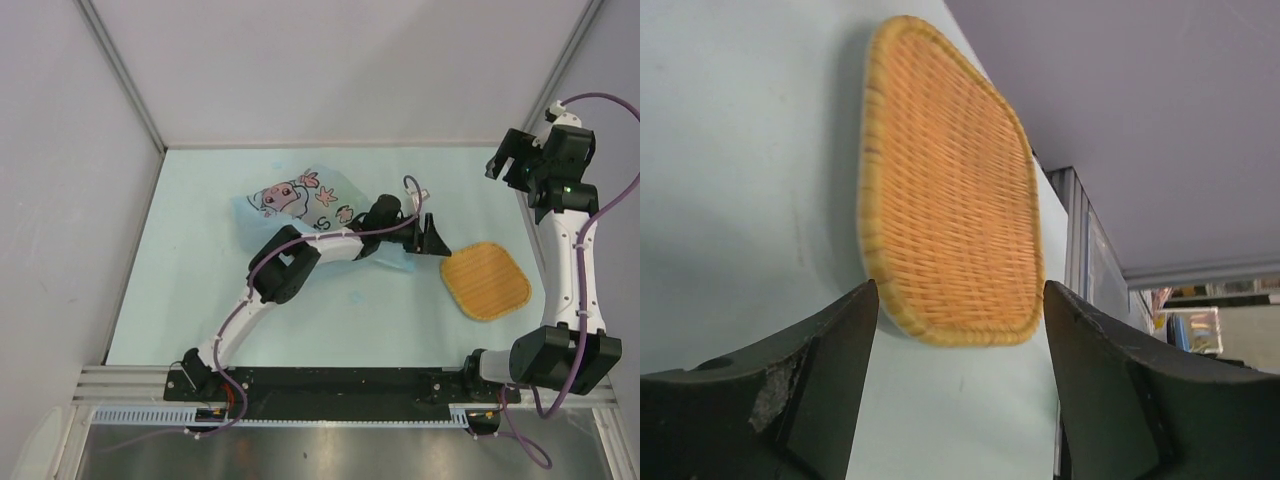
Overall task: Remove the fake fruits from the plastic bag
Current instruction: Move the plate to the center of the board.
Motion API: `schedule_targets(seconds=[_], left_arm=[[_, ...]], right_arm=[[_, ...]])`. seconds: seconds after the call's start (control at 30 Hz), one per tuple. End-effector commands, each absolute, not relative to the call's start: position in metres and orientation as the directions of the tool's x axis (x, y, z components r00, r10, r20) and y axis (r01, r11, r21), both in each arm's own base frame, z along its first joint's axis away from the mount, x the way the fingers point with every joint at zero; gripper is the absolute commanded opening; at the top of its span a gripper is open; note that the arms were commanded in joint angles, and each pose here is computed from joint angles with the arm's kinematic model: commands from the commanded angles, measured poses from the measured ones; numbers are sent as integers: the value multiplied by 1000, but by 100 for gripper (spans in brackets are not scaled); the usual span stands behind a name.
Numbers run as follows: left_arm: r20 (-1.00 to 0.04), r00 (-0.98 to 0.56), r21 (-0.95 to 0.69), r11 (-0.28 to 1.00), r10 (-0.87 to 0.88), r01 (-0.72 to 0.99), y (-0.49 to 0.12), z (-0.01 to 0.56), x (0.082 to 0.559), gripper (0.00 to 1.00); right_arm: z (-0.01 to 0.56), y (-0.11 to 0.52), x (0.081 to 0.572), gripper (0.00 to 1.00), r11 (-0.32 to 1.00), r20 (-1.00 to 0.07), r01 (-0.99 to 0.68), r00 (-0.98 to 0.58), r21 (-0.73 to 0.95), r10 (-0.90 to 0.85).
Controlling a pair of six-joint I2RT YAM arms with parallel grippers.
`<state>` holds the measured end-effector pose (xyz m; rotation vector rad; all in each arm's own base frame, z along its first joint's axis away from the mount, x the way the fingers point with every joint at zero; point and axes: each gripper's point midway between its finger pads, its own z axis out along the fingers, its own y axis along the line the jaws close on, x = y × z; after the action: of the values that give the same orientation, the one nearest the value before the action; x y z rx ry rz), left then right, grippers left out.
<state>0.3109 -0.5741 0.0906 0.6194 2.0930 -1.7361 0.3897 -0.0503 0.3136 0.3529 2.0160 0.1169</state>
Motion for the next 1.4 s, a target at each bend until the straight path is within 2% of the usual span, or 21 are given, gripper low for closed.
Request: schedule_targets(seconds=[0.0,0.1,0.3,0.4,0.43,0.5,0.7,0.73,0.8,0.87,0.97,1.03,1.13,1.2,1.23,1.27,1.3,1.37], left_arm=[[-488,-872,-864,125,32,488,-591,98,316,71],[-456,-890,-881,128,28,455,-594,86,314,67],[-469,-883,-877,100,30,470,-609,85,308,57],[-460,-888,-881,115,24,459,-609,79,309,42],[-459,-888,-880,125,23,458,-608,77,310,30],[-443,-896,-884,151,26,442,-607,72,311,26],[-450,-892,-876,175,38,449,-609,69,309,27],[-455,-889,-873,176,42,455,-610,69,307,30],[-454,-889,-870,188,52,456,-611,67,305,46],[-454,-889,-865,206,65,457,-612,64,301,47],[-417,-907,-858,303,63,416,-609,46,302,44],[-403,-913,-858,318,69,403,-609,40,297,42],[-401,-912,-858,313,85,406,-614,38,288,36],[-410,-907,-857,300,96,419,-619,40,281,26],[-413,-906,-856,296,98,423,-619,42,279,21],[-415,-905,-856,294,99,425,-619,43,278,8],[-413,-905,-853,302,105,424,-615,39,276,1],[-429,-893,-847,281,139,450,-608,53,271,0]], right_arm=[[316,-50,385,89,953,-862,186,-410,240,297],[309,-51,384,88,947,-852,194,-417,256,316],[293,-53,387,88,945,-833,199,-449,258,322],[286,-55,389,88,939,-819,213,-461,271,342],[282,-54,390,88,936,-813,211,-466,280,349],[281,-52,392,88,934,-809,205,-468,291,355],[278,-51,395,88,935,-806,195,-474,296,354],[279,-51,394,88,936,-808,193,-474,293,350],[276,-51,391,88,937,-805,193,-480,290,348],[274,-50,388,87,937,-803,191,-484,291,348],[271,-50,385,88,935,-799,191,-486,298,354],[271,-48,384,88,935,-797,183,-489,303,354],[272,-47,384,88,934,-796,180,-488,309,358],[273,-46,382,88,933,-795,179,-488,312,360],[273,-46,382,88,932,-794,179,-488,316,363],[273,-45,381,88,932,-795,176,-487,317,362],[274,-45,379,88,933,-796,175,-486,316,361],[275,-45,378,87,930,-796,178,-482,321,367]])
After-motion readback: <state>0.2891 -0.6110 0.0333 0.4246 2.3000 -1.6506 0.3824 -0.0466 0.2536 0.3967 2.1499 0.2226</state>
